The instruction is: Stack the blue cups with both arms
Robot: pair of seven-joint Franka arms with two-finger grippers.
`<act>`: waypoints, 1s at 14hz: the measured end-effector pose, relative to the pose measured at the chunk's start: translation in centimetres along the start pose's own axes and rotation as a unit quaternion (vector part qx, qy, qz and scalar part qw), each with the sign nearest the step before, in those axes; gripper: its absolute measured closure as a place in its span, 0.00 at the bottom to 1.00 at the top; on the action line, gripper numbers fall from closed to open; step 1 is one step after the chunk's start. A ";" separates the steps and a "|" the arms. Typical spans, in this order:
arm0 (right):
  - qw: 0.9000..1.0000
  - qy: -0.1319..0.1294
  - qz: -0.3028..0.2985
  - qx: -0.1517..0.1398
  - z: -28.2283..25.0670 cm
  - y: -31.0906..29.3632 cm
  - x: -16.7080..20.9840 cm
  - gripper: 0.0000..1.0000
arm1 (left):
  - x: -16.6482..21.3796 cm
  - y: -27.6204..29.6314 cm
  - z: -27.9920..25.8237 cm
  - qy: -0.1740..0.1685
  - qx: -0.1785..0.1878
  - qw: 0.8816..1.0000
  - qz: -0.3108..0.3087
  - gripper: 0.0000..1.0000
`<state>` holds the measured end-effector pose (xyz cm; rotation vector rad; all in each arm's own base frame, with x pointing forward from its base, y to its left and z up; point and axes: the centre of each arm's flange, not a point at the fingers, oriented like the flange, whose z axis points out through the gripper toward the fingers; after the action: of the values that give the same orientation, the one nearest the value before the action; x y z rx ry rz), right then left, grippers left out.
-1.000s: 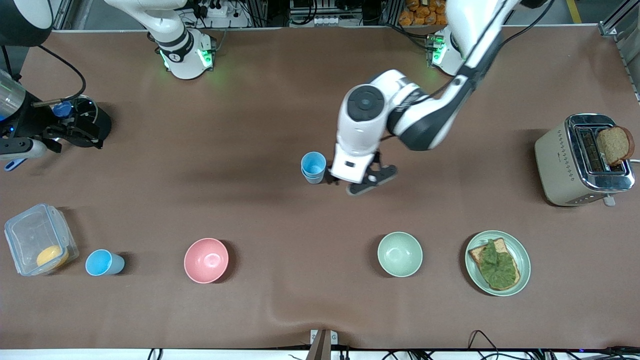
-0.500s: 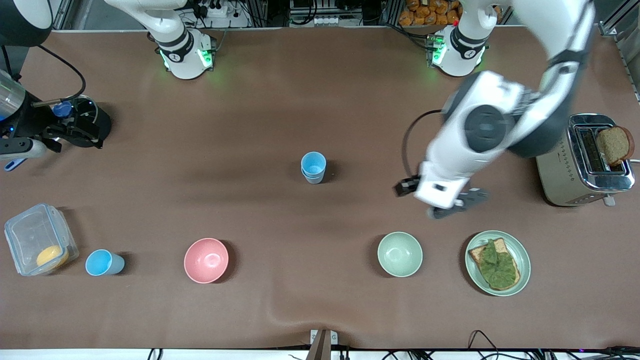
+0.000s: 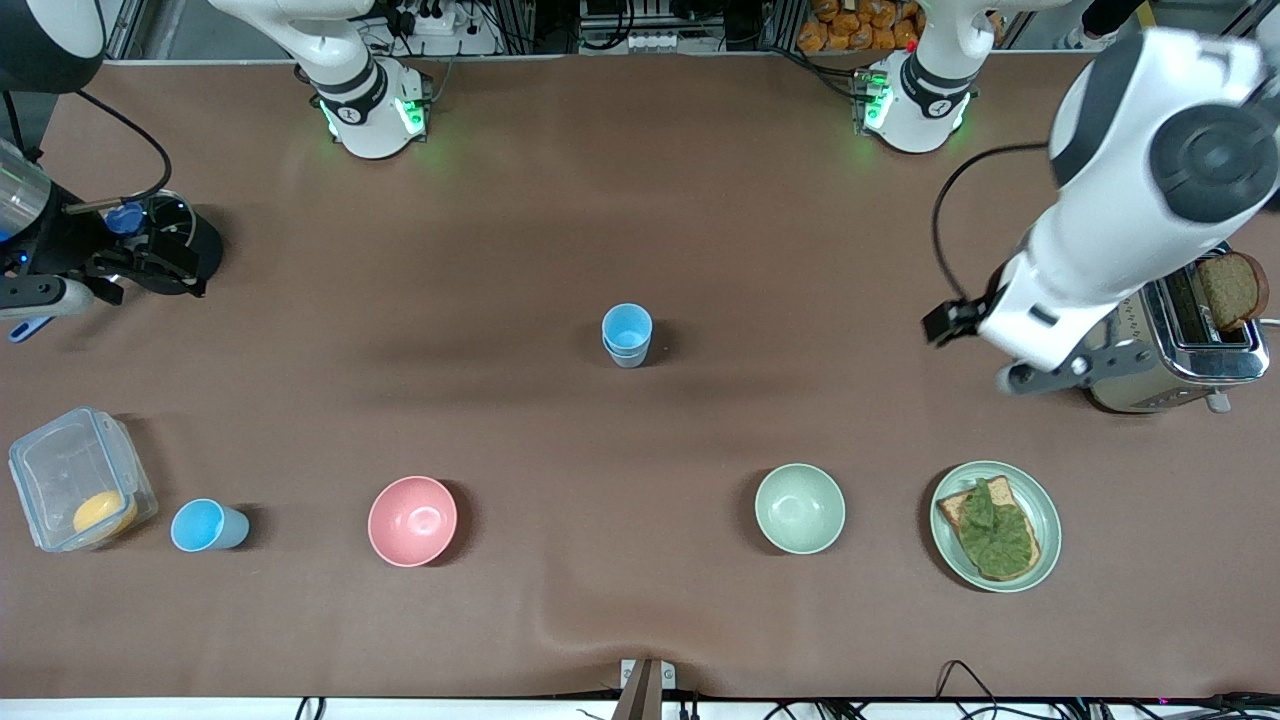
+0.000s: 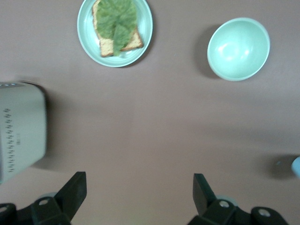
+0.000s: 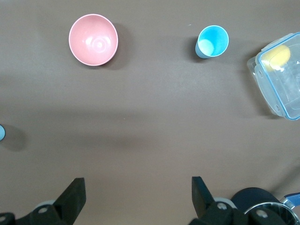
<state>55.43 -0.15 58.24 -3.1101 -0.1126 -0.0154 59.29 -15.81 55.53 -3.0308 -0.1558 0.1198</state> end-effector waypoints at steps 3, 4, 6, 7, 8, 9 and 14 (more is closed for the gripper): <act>1.000 0.000 0.000 0.000 0.0 0.0 0.0 0.00 | -3.2 -5.2 -0.9 -0.005 0.002 1.000 0.019 0.00; 1.000 0.000 0.000 0.000 0.0 0.0 0.0 0.00 | -4.4 -7.1 -1.0 -0.008 0.002 1.000 0.020 0.00; 1.000 -0.001 0.000 0.000 0.0 0.0 0.0 0.00 | -6.2 -9.6 -1.1 -0.011 -0.006 1.000 0.018 0.00; 1.000 -0.001 0.000 0.000 0.0 0.0 0.0 0.00 | -6.6 -10.0 -1.3 -0.011 -0.015 1.000 0.014 0.00; 1.000 -0.001 0.000 0.000 0.0 0.0 0.0 0.00 | -6.8 -10.1 -1.4 -0.009 -0.020 1.000 0.013 0.00; 1.000 -0.001 0.000 0.000 0.0 0.0 0.0 0.00 | -6.8 -10.0 -1.5 -0.006 -0.021 1.000 0.014 0.00; 1.000 -0.002 0.000 0.000 0.0 0.0 0.0 0.00 | -6.5 -10.8 -2.5 0.009 -0.025 0.998 0.057 0.00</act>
<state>55.39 -0.12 58.21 -3.1095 -0.1130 -0.0105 52.02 -6.06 59.65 -3.0894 0.0165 0.1006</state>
